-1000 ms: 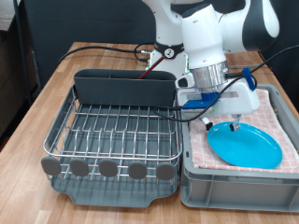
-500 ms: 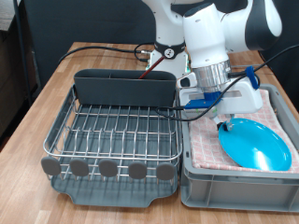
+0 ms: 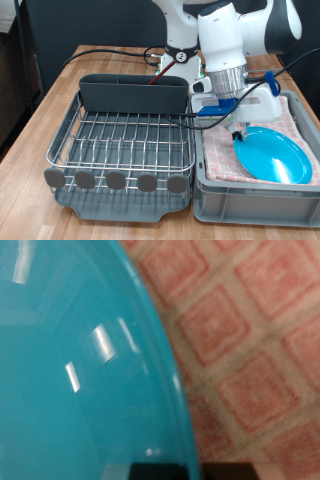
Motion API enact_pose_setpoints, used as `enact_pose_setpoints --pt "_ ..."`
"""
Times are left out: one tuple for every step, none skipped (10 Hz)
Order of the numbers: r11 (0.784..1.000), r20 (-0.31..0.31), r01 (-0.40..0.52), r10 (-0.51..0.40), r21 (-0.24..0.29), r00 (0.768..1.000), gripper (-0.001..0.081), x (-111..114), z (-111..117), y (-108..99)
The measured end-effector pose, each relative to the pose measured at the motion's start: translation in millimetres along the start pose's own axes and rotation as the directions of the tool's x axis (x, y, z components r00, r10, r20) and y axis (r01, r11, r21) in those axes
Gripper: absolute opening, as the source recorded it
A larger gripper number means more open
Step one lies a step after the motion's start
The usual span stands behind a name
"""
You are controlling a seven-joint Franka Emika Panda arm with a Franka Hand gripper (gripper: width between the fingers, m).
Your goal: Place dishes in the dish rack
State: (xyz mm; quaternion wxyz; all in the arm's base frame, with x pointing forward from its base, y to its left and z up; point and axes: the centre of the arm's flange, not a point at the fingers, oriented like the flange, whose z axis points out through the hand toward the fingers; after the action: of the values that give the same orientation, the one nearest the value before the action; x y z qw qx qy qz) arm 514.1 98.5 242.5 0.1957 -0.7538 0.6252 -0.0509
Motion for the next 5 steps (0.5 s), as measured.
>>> enact_pose_setpoints --pt "1.000 -0.034 -0.002 0.001 -0.027 0.999 0.0046 -1 -9 -9" --pt "0.998 -0.063 -0.011 0.007 -0.064 0.998 0.0046 -4 -23 -18" --pt "0.993 -0.092 -0.027 0.017 -0.115 0.996 0.0025 -6 -40 -23" --pt "0.986 -0.129 -0.044 0.023 -0.162 0.991 0.0025 -4 -56 -28" --pt "0.978 -0.166 -0.058 0.025 -0.201 0.986 0.0024 -3 -73 -31"
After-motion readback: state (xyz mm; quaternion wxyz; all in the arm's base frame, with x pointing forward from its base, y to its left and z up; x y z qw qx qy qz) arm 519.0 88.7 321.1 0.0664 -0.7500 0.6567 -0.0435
